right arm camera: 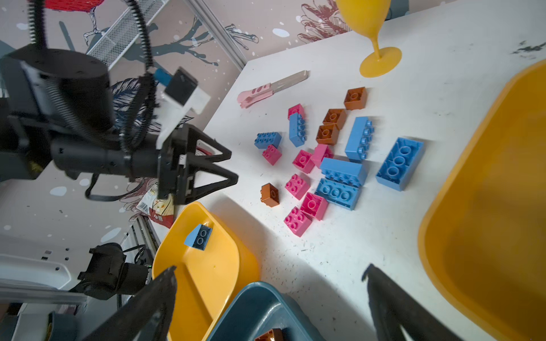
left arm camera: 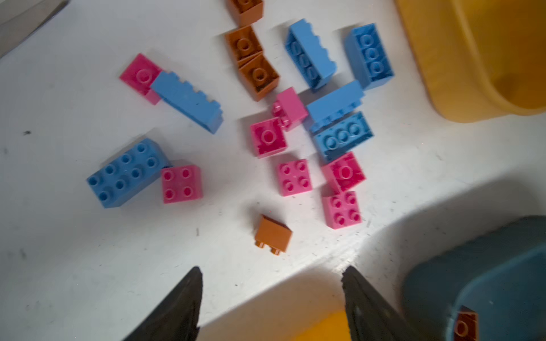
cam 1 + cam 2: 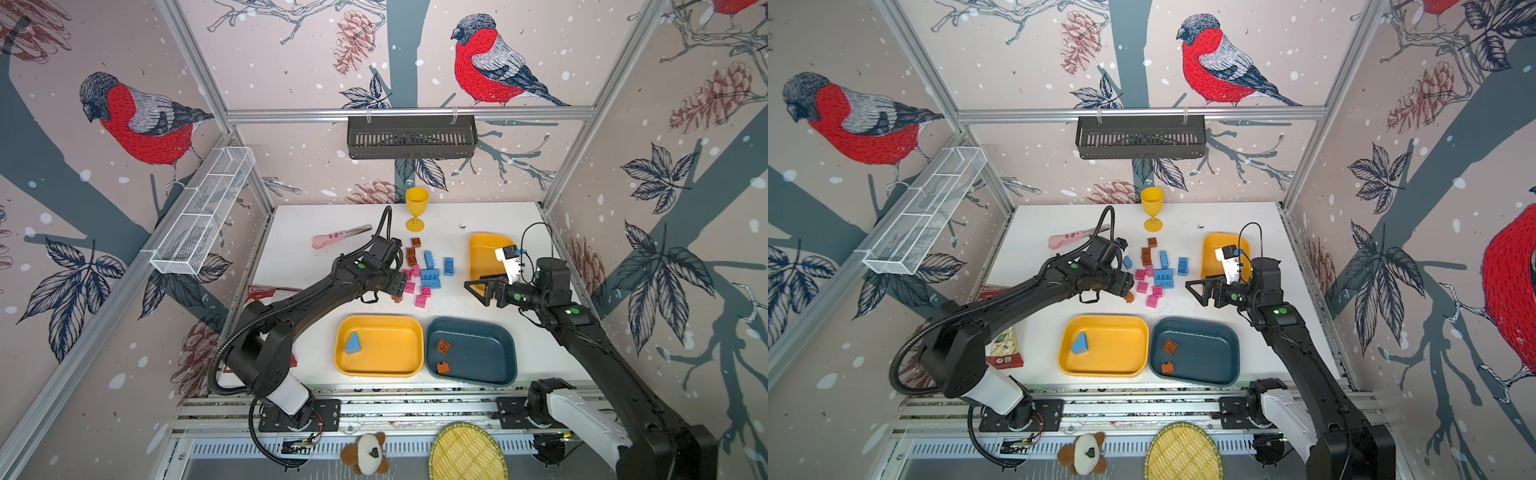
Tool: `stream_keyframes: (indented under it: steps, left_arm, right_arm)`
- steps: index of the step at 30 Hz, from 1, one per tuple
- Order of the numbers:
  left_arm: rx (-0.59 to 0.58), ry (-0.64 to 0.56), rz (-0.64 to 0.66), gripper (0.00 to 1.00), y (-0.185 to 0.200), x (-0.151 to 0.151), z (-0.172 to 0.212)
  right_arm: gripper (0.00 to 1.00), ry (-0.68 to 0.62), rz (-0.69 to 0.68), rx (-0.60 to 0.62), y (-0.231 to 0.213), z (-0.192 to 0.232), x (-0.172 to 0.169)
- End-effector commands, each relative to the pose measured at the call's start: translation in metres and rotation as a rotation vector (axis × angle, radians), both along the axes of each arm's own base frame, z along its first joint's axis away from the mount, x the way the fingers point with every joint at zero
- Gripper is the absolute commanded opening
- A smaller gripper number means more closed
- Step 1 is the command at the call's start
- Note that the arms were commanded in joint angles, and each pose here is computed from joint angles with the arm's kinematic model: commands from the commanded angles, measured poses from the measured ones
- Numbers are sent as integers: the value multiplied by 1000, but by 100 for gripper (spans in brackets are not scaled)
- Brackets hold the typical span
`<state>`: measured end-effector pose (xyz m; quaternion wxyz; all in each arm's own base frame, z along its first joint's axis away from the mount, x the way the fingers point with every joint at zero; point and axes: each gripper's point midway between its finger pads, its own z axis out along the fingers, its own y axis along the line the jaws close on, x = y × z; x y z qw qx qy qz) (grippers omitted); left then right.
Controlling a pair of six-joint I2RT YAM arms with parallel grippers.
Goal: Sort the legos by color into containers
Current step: 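Move the left gripper back to the pile above a pink 2x2 brick, then close the left gripper on the pink 2x2 brick and lift it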
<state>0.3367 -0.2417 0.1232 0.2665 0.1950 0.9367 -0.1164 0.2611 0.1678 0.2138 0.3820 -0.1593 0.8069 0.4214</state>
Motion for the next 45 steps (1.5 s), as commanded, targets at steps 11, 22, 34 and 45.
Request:
stream_keyframes:
  steps: [11, 22, 34, 45]
  left_arm:
    - [157, 13, 160, 74, 38, 47, -59]
    - [178, 14, 168, 63, 37, 74, -91]
    - [109, 6, 122, 32, 22, 74, -69]
    - [-298, -37, -147, 32, -111, 65, 36]
  right_arm:
    - [99, -30, 61, 11, 26, 7, 2]
    - [99, -25, 46, -18, 21, 1, 2]
    - [99, -39, -23, -36, -4, 10, 10]
    - [99, -58, -158, -57, -50, 23, 30]
